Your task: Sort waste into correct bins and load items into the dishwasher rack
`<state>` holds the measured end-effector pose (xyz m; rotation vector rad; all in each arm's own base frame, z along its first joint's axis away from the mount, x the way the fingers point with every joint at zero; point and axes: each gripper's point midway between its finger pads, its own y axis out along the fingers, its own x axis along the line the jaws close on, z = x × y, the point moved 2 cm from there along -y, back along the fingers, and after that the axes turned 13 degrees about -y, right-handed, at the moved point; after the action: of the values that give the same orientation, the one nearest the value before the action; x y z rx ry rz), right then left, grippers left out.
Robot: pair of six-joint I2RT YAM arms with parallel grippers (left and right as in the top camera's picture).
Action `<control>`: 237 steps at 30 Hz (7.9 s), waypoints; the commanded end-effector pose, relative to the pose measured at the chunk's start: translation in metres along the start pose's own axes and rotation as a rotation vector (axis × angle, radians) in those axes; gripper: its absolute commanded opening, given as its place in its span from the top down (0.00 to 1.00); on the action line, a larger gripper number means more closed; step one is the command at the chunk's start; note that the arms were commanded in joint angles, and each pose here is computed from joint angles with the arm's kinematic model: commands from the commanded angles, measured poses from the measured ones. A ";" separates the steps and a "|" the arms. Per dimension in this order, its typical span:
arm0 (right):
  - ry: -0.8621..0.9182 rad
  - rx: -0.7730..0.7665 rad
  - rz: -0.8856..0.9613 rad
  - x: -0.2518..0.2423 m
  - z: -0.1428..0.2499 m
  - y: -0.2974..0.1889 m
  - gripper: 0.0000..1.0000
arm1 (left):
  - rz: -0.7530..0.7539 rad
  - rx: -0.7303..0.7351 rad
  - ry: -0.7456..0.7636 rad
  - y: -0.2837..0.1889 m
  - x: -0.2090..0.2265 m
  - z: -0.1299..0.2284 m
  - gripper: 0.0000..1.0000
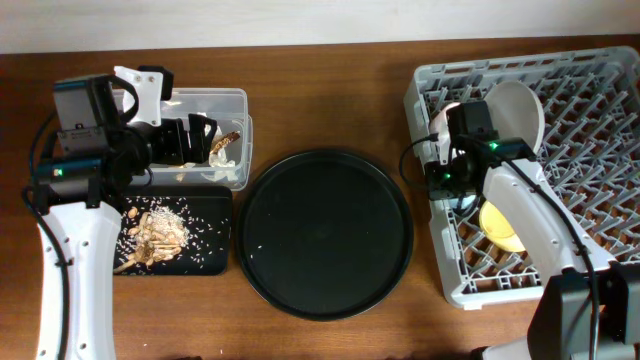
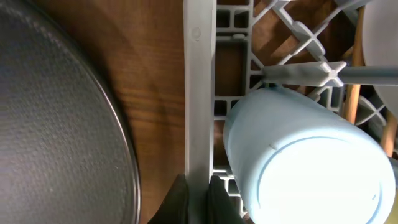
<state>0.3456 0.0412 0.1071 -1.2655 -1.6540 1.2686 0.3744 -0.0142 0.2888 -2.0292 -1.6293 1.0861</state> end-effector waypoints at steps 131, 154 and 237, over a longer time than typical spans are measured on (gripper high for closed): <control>-0.318 -0.453 -0.297 0.149 -0.090 -0.089 0.02 | -0.001 -0.022 0.017 -0.005 -0.001 -0.006 0.01; -0.061 -1.246 0.151 0.032 -0.017 -0.358 0.02 | -0.001 -0.022 0.017 -0.005 -0.001 -0.006 0.01; 0.074 -1.186 0.217 0.009 0.102 -0.084 0.02 | 0.162 -0.297 0.231 -0.126 -0.097 -0.001 0.01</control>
<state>0.2257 0.0165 0.1598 -2.1474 -2.3362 0.2148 0.3180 -0.0511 0.3686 -2.2773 -1.6254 0.8159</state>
